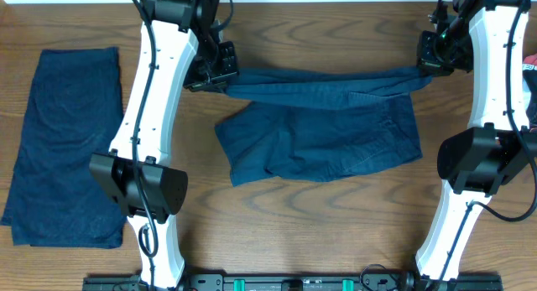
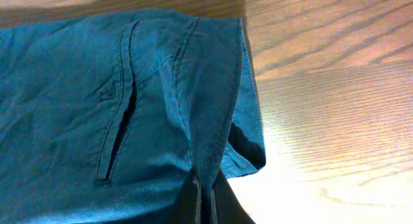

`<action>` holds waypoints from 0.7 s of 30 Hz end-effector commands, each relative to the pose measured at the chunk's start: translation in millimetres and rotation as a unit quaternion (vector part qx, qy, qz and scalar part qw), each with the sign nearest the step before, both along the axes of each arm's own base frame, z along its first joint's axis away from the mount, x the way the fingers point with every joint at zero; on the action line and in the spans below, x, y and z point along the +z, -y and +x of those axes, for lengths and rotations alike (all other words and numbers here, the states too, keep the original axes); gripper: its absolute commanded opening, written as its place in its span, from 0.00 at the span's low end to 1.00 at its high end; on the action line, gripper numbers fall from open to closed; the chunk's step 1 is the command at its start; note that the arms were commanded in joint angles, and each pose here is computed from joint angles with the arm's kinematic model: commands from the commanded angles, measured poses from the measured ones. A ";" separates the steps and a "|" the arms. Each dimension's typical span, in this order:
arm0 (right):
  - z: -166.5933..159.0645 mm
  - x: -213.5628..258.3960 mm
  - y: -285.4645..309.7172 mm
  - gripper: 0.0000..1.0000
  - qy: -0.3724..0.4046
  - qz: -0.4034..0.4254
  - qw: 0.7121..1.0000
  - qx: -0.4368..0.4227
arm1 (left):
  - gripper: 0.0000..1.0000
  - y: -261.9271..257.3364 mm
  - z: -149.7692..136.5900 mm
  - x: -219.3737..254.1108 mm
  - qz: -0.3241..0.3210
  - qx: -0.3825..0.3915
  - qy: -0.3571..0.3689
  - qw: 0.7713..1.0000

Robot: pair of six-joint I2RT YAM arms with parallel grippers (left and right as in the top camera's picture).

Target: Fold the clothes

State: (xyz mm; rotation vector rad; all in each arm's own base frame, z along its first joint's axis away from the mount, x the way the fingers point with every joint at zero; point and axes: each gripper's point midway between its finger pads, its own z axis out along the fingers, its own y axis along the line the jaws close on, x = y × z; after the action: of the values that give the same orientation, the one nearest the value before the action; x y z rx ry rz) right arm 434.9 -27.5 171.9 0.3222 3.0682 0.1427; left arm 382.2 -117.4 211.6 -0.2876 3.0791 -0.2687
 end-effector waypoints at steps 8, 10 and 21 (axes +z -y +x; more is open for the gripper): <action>-8.6 4.4 3.6 0.01 -0.003 -0.003 1.000 0.004 | 0.06 -5.2 -33.6 -14.1 0.035 -0.001 -0.067 0.997; -14.1 3.0 1.2 0.01 -0.012 -0.002 1.000 0.005 | 0.06 -10.1 -37.4 -19.4 0.061 0.007 -0.073 0.995; -74.1 -6.9 -15.7 0.01 -0.070 0.001 0.997 0.009 | 0.06 -4.9 -57.1 -23.6 0.081 0.010 -0.036 0.996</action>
State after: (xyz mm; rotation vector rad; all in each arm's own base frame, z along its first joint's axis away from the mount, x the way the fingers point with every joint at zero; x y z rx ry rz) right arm 374.5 -16.5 162.9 0.3267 3.2001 0.1472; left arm 337.0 -117.8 180.9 -0.2933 3.1777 -0.0374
